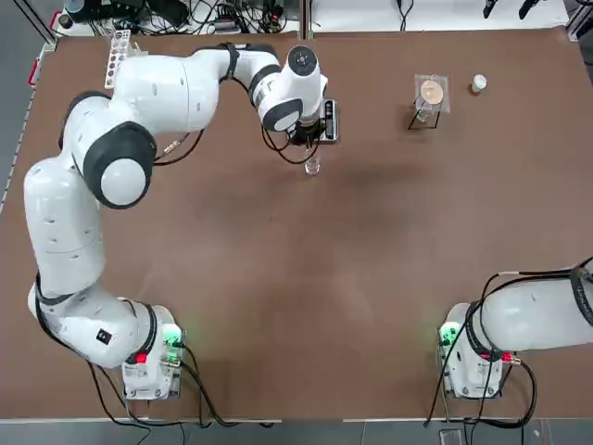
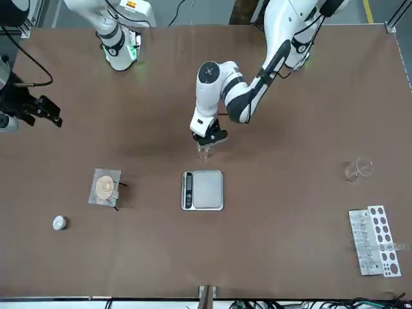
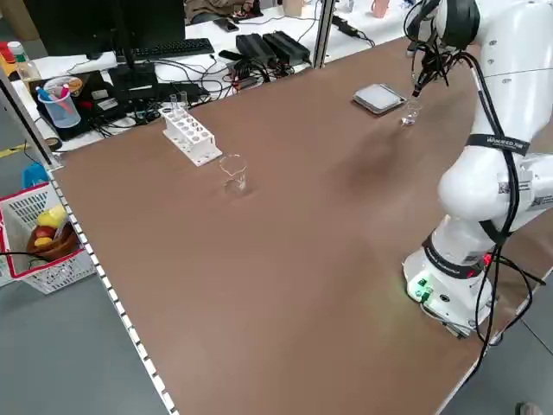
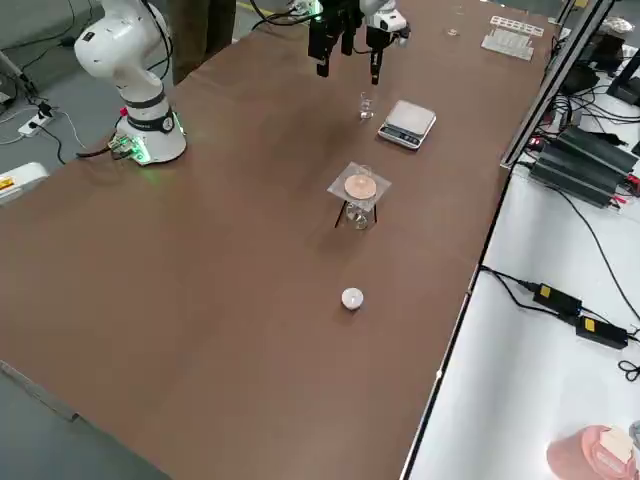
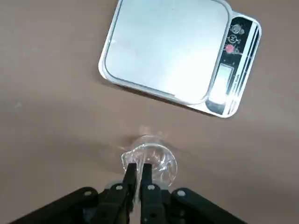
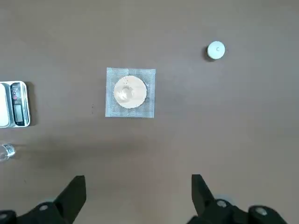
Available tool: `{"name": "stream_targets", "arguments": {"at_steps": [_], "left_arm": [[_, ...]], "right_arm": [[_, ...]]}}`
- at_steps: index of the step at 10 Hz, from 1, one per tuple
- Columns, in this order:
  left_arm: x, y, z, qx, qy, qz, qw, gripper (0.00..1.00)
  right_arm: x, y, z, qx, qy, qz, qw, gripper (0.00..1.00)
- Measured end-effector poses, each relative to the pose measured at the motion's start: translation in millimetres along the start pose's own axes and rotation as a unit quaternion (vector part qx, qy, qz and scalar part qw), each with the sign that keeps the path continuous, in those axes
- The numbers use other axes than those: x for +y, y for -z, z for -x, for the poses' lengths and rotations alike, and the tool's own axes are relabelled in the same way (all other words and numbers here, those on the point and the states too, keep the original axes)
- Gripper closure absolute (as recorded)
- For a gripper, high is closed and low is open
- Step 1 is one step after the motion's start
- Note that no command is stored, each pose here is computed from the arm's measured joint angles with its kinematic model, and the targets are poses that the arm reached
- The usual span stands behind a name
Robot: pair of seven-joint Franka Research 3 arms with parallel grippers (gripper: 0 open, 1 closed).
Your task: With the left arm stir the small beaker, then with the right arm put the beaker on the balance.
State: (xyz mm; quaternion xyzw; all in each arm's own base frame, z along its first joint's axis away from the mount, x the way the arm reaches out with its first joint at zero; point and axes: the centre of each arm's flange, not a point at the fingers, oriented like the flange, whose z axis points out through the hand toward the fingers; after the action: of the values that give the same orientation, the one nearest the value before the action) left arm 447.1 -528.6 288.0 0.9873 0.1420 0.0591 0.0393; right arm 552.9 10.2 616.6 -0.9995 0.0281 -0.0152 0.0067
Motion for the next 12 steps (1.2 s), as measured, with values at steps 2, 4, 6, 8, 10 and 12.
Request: {"name": "stream_targets", "arguments": {"at_steps": [2,4,6,8,10,12], "left_arm": [[3.9,0.0,12.3,-0.002,-0.005,-0.008,1.0,0.93],[7.7,4.3,12.0,0.0,0.007,-0.005,1.0,0.93],[10.7,8.5,4.6,0.003,0.014,0.0,1.0,0.93],[9.6,7.6,-0.5,0.004,0.018,0.0,1.0,0.93],[8.2,5.9,-4.0,0.004,0.021,-0.002,1.0,0.93],[9.7,5.0,-0.2,0.003,0.018,-0.002,1.0,0.93]], "right_arm": [[0.7,0.0,0.0,0.0,-0.001,0.0,1.0,0.0],[1.2,0.0,-0.1,0.0,-0.001,0.0,1.0,0.0],[1.2,0.0,-0.1,0.0,-0.001,0.0,1.0,0.0],[1.3,0.0,-0.1,0.0,-0.001,0.0,1.0,0.0],[1.3,0.0,-0.1,0.0,-0.001,0.0,1.0,0.0],[1.4,0.0,-0.1,0.0,-0.001,0.0,1.0,0.0]]}}
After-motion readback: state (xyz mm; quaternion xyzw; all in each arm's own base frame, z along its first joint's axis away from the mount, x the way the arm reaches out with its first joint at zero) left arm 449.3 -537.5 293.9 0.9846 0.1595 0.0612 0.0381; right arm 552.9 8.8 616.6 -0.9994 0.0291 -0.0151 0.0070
